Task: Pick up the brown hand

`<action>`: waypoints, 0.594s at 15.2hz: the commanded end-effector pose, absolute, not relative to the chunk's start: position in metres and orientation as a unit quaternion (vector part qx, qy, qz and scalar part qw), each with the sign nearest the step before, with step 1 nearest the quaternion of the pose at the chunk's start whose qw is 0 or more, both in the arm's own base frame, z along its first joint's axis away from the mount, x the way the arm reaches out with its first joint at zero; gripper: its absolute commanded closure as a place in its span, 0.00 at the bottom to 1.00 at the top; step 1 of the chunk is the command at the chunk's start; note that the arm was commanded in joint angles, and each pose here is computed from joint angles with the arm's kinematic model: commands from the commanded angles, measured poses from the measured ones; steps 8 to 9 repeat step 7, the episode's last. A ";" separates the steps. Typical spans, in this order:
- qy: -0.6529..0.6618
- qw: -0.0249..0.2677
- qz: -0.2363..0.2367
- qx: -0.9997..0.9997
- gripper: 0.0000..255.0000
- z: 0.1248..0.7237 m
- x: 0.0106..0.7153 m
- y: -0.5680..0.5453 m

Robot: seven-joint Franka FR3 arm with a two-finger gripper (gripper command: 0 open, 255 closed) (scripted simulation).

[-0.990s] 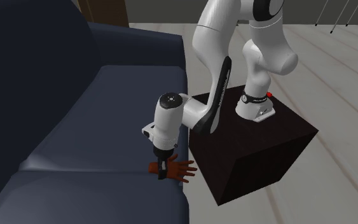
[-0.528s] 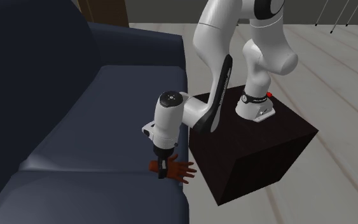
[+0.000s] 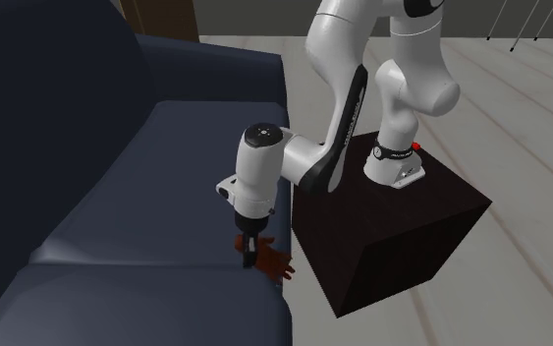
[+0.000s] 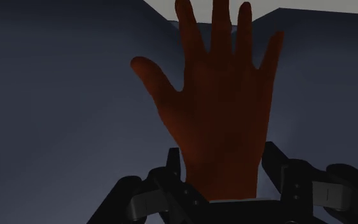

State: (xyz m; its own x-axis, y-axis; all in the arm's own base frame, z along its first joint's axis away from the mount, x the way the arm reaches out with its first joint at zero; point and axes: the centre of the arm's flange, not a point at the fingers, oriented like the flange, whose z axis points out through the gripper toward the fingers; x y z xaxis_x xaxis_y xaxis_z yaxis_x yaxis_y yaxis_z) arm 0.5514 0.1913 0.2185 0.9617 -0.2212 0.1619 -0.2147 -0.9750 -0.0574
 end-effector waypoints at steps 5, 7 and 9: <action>0.110 0.020 -0.084 -0.990 1.00 0.251 0.551 0.190; 0.110 0.020 -0.084 -0.990 1.00 0.251 0.551 0.190; 0.110 0.020 -0.084 -0.990 1.00 0.251 0.551 0.190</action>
